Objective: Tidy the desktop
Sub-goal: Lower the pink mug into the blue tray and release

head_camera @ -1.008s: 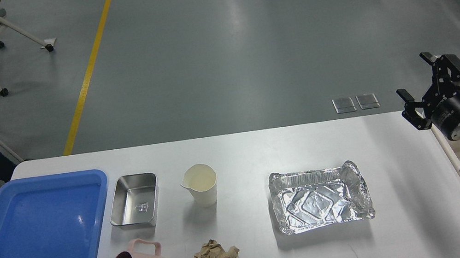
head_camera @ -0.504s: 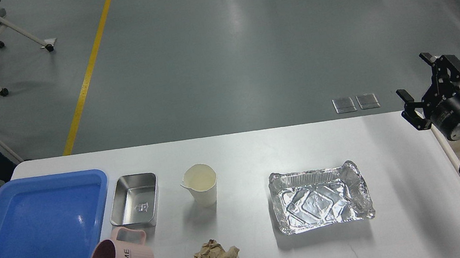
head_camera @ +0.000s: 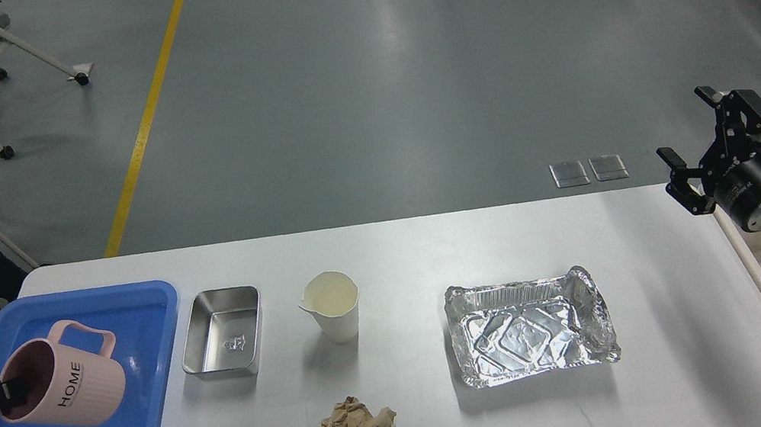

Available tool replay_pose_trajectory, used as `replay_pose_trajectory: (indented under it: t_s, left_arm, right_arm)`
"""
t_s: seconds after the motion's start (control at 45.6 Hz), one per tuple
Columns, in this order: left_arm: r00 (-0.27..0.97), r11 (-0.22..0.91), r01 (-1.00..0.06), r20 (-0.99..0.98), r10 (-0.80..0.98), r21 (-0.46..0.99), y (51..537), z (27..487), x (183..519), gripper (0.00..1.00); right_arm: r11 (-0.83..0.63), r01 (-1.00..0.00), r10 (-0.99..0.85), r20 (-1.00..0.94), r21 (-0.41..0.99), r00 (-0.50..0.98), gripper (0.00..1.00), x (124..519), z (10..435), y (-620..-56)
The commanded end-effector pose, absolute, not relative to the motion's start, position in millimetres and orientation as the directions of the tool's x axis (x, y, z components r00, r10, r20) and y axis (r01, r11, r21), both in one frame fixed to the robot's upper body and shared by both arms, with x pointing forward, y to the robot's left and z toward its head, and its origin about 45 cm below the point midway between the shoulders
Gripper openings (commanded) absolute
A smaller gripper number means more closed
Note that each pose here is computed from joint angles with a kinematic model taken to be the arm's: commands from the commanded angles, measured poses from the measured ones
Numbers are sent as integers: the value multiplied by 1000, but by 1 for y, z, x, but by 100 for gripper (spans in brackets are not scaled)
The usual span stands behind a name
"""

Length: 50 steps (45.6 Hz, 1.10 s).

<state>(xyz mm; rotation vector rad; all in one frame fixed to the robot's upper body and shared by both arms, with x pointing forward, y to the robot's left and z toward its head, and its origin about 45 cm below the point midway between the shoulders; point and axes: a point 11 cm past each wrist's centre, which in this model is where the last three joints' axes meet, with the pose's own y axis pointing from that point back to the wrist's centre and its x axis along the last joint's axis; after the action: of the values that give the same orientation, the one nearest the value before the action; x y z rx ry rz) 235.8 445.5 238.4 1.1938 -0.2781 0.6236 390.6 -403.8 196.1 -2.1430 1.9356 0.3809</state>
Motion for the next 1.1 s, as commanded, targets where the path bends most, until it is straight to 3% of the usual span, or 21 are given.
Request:
replay_pose_trajectory:
  t_s: [0.0,0.175,0.614,1.074]
  left_arm:
    - [807,205,-574,506,306,792,453,236,230,0]
    - [809,137,-552,487,330,823,473,217,214,0]
    - [836,106,-477,413,361,872,483,167,190,2]
    - [829,74,-461,399,392,884,490,131,194,3]
  right_arm:
    - [-101,-995,-938,-334,3,94,100,391,199,-406]
    - [-94,-996,-941,-327,9,86,100,390,198,-410]
    - [-95,-995,-939,-332,10,87,100,389,196,-408]
    - [-118,-993,-941,-322,21,105,100,392,194,-399]
